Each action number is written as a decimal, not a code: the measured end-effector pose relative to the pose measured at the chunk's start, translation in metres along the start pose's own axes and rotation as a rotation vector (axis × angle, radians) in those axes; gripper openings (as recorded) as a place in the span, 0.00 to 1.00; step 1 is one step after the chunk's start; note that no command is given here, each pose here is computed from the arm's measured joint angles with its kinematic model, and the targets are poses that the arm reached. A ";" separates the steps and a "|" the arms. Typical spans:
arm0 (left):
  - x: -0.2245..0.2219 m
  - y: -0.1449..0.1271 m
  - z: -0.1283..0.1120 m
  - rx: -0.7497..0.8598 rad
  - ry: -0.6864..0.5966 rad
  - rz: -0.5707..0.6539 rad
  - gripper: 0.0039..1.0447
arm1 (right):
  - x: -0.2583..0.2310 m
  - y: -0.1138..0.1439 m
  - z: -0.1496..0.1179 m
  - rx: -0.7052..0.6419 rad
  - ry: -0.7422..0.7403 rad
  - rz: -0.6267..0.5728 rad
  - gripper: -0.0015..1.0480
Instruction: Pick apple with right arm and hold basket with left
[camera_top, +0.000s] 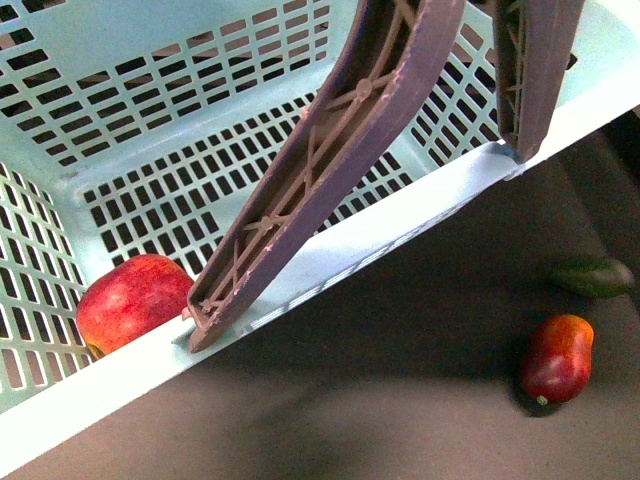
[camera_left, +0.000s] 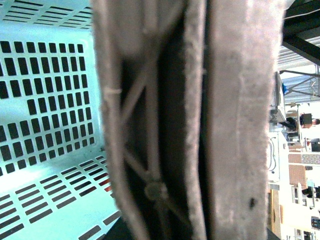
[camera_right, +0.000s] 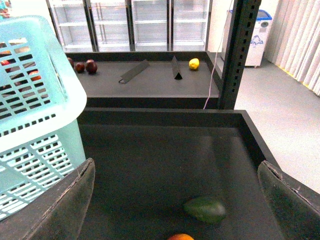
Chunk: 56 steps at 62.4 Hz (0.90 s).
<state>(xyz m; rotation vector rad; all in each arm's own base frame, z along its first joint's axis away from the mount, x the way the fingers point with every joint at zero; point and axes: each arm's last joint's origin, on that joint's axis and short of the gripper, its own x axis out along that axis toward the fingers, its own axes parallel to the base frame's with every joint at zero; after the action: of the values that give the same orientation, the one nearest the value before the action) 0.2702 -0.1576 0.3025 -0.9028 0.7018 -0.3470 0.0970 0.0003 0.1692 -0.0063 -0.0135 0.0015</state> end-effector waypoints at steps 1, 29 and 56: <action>0.000 0.000 0.000 0.000 0.000 0.000 0.14 | 0.000 0.000 0.000 0.000 0.000 0.000 0.92; -0.013 0.058 0.044 -0.387 -0.472 0.309 0.14 | 0.000 0.000 0.000 0.000 -0.001 0.002 0.92; 0.012 0.147 0.094 -0.633 -0.565 0.403 0.14 | 0.000 0.000 0.000 0.000 -0.001 0.001 0.92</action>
<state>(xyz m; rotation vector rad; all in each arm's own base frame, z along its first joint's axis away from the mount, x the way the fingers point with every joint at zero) 0.3417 -0.0221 0.2182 -1.3468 0.4445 0.5096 0.0969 0.0003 0.1692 -0.0063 -0.0143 0.0026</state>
